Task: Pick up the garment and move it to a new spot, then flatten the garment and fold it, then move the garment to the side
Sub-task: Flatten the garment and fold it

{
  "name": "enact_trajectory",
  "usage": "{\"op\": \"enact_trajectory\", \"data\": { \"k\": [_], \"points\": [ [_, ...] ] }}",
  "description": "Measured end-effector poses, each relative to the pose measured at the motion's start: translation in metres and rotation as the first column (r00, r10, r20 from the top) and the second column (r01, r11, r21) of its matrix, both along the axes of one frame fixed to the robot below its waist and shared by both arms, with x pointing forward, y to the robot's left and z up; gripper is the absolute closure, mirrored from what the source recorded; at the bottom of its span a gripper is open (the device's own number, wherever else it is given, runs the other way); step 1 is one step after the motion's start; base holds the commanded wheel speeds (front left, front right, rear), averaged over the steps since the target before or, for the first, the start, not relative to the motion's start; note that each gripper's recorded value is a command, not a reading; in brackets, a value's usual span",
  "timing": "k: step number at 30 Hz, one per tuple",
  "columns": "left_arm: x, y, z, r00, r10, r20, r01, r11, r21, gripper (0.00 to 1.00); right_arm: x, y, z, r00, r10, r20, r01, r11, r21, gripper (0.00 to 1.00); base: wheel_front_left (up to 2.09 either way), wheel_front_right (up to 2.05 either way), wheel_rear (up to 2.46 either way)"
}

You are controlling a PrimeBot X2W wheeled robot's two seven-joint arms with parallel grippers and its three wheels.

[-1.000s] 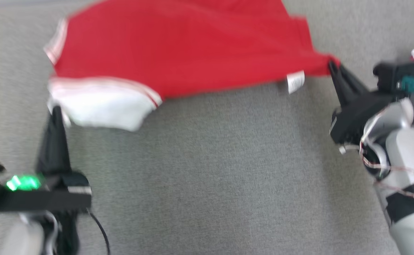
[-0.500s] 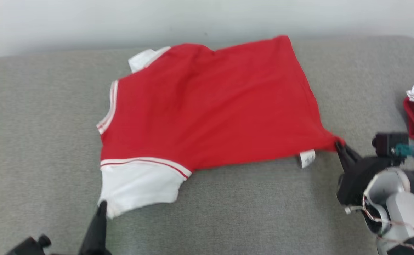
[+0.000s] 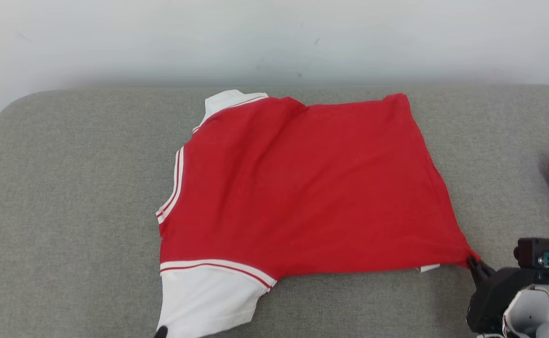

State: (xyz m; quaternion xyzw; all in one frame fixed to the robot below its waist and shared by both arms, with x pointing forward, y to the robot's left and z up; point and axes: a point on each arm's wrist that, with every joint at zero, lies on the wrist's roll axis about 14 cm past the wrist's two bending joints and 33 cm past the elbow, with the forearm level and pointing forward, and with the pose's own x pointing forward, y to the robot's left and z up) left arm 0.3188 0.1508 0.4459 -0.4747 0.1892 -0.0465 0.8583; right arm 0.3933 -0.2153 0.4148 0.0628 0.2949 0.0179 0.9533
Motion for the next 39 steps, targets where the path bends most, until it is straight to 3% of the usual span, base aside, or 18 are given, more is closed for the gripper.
{"op": "enact_trajectory", "data": {
  "k": [10, 19, 23, 29, 39],
  "points": [
    [-0.017, -0.005, -0.010, 0.995, -0.056, -0.086, 0.056, 0.998, -0.012, 1.00, -0.042, -0.009, -0.014, 0.992, -0.057, -0.109, 0.057, 0.998, -0.003, 1.00, 0.00, 0.00, 0.00],
    [-0.046, -0.016, -0.027, 0.963, -0.145, -0.229, 0.134, 0.989, -0.062, 1.00, -0.061, -0.008, -0.017, 0.988, -0.073, -0.139, 0.074, 0.997, 0.002, 1.00, 0.00, 0.00, 0.00],
    [-0.047, -0.014, -0.023, 0.962, -0.144, -0.233, 0.131, 0.989, -0.071, 1.00, -0.067, -0.010, -0.018, 0.986, -0.082, -0.146, 0.083, 0.997, -0.002, 1.00, 0.00, 0.00, 0.00],
    [-0.026, -0.014, 0.005, 0.989, -0.108, -0.105, 0.099, 0.991, -0.095, 1.00, -0.060, -0.012, -0.004, 0.993, -0.097, -0.071, 0.098, 0.995, 0.003, 1.00, 0.00, 0.00, 0.00],
    [0.047, -0.019, 0.047, 0.984, -0.059, 0.167, 0.053, 0.998, 0.040, 1.00, -0.016, 0.006, 0.024, 0.997, -0.050, 0.061, 0.048, 0.998, 0.039, 1.00, 0.00, 0.00, 0.00]
  ]
}}
